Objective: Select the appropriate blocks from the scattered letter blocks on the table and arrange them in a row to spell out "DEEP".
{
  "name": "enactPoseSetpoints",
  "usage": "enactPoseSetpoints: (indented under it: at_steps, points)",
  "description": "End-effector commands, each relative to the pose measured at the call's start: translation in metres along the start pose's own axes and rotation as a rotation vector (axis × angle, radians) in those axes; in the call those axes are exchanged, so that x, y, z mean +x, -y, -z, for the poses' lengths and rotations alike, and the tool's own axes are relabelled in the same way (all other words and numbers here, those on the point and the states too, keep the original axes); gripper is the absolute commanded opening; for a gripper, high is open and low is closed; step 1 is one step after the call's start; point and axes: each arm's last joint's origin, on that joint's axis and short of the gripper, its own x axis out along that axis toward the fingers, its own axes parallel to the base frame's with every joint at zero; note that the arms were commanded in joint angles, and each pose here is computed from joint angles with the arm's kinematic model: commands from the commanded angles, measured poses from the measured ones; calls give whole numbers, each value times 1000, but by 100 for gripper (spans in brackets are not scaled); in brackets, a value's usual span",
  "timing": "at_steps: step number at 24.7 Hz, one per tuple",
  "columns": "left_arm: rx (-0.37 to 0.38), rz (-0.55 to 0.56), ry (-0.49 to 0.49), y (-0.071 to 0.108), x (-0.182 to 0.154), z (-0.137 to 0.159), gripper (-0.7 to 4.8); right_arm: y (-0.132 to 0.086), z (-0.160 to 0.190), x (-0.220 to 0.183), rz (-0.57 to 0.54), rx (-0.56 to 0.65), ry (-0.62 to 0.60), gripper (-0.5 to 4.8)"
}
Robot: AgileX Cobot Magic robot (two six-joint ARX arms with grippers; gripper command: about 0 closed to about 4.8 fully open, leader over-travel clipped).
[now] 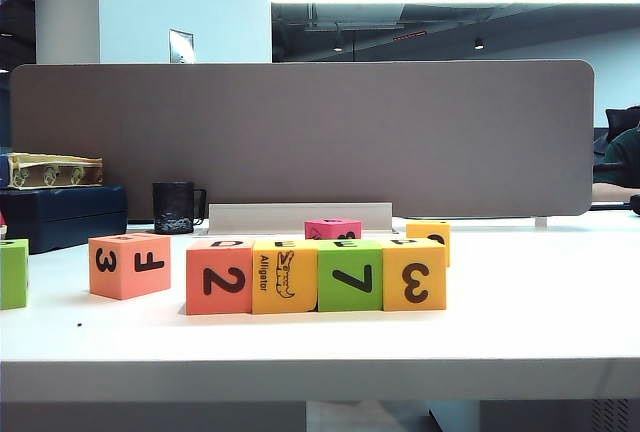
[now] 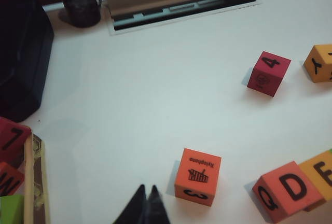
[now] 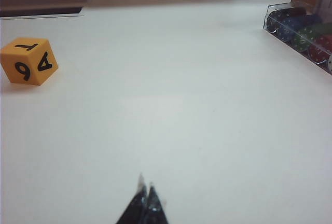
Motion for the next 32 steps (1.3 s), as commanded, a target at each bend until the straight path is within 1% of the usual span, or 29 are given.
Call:
enactPoseSetpoints:
  at_steps: [1, 3, 4, 5, 7, 11, 13, 15, 16, 18, 25, 26, 32]
  points:
    - [27, -54, 121, 6, -10, 36, -6, 0, 0, 0, 0, -1, 11, -1]
    - [29, -59, 150, 9, -13, 56, -6, 0, 0, 0, 0, -1, 11, -1]
    - [31, -61, 161, 11, -15, 72, -6, 0, 0, 0, 0, -1, 11, -1]
    - [31, -62, 166, 12, -16, 79, -6, 0, 0, 0, 0, -1, 11, -1]
    - [19, -55, 193, 17, -20, 106, -6, 0, 0, 0, 0, -1, 11, -1]
    - [17, -71, 246, 20, -22, 131, -6, 0, 0, 0, 0, -1, 11, -1]
    - [-3, -99, 270, 19, -22, 142, -6, 0, 0, 0, 0, -1, 11, -1]
    - [-43, -143, 269, 16, -18, 154, -6, 0, 0, 0, 0, -1, 11, -1]
    - [-65, -157, 265, 14, -17, 158, -6, 0, 0, 0, 0, -1, 11, -1]
    - [-82, -169, 252, 13, -15, 162, -6, 0, 0, 0, 0, -1, 11, -1]
    - [-89, -168, 217, 14, -2, 180, -6, 0, 0, 0, 0, -1, 11, -1]
    - [-101, -166, 214, 14, 1, 184, -5, 0, 0, 0, 0, -1, 11, -1]
    - [-99, -168, 220, 14, 1, 184, -5, 0, 0, 0, 0, -1, 11, -1]
